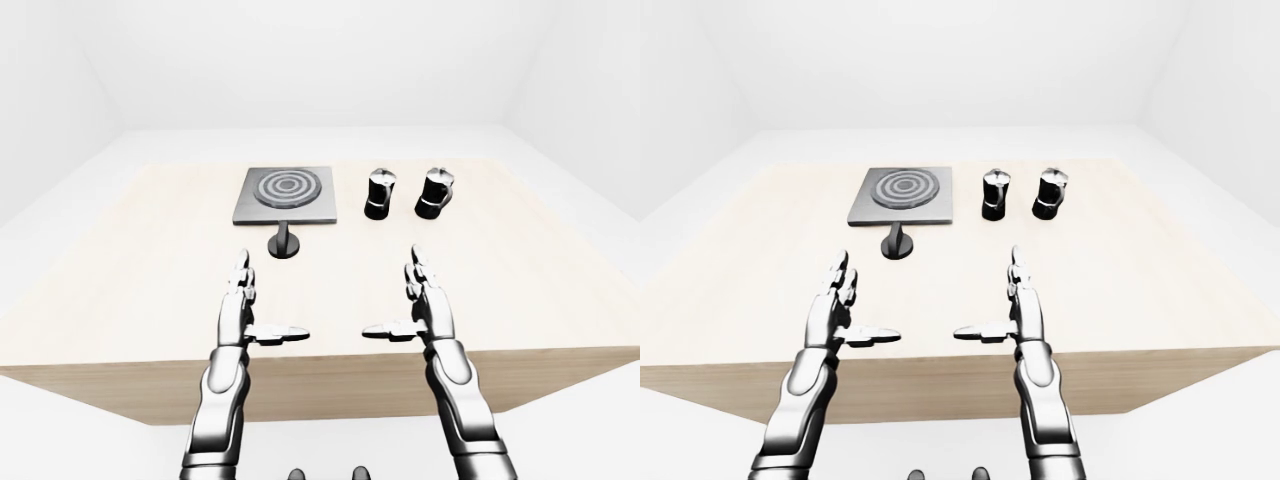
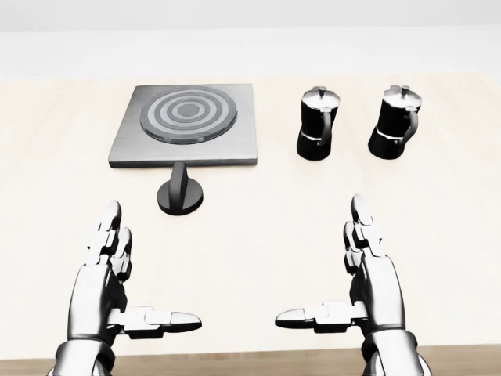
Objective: Turn off the stove.
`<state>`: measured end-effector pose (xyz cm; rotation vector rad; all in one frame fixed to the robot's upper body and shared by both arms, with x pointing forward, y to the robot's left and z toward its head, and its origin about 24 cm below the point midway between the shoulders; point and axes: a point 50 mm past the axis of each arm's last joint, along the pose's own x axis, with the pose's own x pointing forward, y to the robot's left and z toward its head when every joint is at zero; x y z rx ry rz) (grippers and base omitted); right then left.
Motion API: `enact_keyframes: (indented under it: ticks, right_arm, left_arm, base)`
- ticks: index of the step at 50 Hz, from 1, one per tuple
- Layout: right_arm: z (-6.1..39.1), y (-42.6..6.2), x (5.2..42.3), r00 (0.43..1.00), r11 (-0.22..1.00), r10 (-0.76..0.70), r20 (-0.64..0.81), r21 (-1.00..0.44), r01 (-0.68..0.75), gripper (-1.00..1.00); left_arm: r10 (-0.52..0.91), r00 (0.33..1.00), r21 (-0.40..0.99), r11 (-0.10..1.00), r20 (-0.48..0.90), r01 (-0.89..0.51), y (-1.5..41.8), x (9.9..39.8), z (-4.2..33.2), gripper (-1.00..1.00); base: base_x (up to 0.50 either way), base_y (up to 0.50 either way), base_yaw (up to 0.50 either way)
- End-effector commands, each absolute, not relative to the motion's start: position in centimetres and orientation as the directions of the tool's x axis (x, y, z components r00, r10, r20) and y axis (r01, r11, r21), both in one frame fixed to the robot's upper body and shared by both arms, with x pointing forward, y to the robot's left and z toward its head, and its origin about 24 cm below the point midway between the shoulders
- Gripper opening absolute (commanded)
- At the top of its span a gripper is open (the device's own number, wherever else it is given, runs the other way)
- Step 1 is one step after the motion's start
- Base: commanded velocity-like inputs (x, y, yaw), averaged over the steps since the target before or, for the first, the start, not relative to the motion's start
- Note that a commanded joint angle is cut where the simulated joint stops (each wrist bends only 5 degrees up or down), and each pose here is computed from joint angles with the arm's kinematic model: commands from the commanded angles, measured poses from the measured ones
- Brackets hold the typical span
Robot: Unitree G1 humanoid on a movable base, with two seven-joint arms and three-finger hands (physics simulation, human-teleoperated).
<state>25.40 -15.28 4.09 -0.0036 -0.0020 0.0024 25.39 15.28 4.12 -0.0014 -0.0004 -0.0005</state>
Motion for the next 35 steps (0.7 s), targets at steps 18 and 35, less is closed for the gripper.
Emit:
enact_keyframes:
  ticks: [18,35]
  right_arm:
    - [3.93,-15.89,25.57,1.000,1.000,0.009,-0.001,-0.023,-0.009,1.00]
    - [3.75,-15.79,25.72,1.000,0.999,0.010,-0.028,-0.034,-0.011,1.00]
  left_arm:
    - [-0.002,1.000,-0.002,1.000,0.007,0.002,15.88,25.29,4.20,1.00]
    - [-0.003,1.000,-0.002,1.000,0.007,0.003,15.86,25.34,4.08,1.00]
  base:
    - [0.00,0.00,0.00]
    - [0.00,0.03,0.00]
